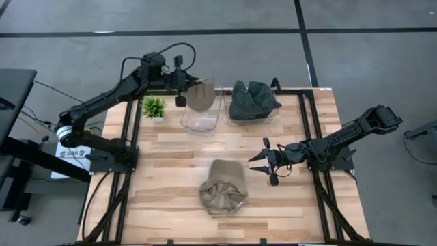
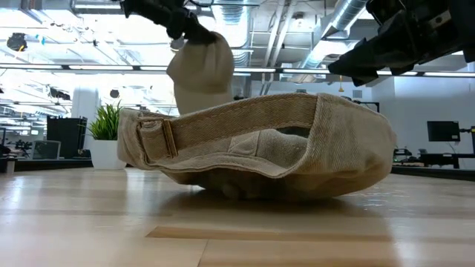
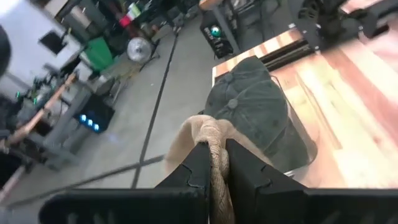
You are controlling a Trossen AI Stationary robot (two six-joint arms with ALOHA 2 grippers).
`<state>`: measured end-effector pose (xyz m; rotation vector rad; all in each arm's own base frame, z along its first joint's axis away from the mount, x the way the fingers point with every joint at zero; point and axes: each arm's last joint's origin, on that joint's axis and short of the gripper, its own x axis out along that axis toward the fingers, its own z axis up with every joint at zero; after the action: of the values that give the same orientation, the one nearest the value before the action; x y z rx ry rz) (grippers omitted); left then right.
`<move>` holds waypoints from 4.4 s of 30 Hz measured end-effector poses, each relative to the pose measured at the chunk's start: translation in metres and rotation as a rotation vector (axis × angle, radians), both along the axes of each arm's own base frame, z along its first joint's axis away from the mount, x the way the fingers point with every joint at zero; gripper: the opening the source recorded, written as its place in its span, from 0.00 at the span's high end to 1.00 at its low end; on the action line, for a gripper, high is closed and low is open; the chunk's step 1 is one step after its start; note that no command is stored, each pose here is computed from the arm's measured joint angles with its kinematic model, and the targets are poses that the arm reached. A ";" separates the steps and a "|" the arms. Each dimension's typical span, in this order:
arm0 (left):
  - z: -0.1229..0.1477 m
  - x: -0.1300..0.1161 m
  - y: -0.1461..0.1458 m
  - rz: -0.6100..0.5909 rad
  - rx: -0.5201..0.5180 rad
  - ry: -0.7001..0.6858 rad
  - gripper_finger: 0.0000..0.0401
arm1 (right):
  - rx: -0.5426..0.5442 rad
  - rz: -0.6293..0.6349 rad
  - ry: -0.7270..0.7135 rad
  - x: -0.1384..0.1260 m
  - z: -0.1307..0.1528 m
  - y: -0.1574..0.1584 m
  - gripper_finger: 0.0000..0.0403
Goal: Pick & Place hat
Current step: Put the top light brown cap into the left transparent bin
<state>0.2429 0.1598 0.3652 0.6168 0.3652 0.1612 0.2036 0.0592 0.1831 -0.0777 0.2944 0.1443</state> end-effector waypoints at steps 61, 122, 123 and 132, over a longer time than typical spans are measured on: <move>-0.073 0.042 0.053 -0.281 0.453 0.226 0.87 | 0.184 -0.242 -0.007 -0.001 0.000 0.000 0.71; -0.104 0.038 0.049 -0.394 0.791 0.304 0.87 | 0.004 -0.551 0.045 -0.006 -0.011 -0.013 0.71; -0.104 0.038 0.049 -0.394 0.791 0.304 0.87 | -0.002 -0.553 0.055 -0.006 -0.012 -0.014 0.71; -0.103 0.038 0.049 -0.389 0.800 0.297 0.87 | -0.017 -0.551 0.081 -0.007 -0.015 -0.014 0.71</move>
<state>0.2810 0.2088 0.2624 1.4974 0.4573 -0.1750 0.1961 0.0452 0.1684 -0.0060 0.3878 -0.4031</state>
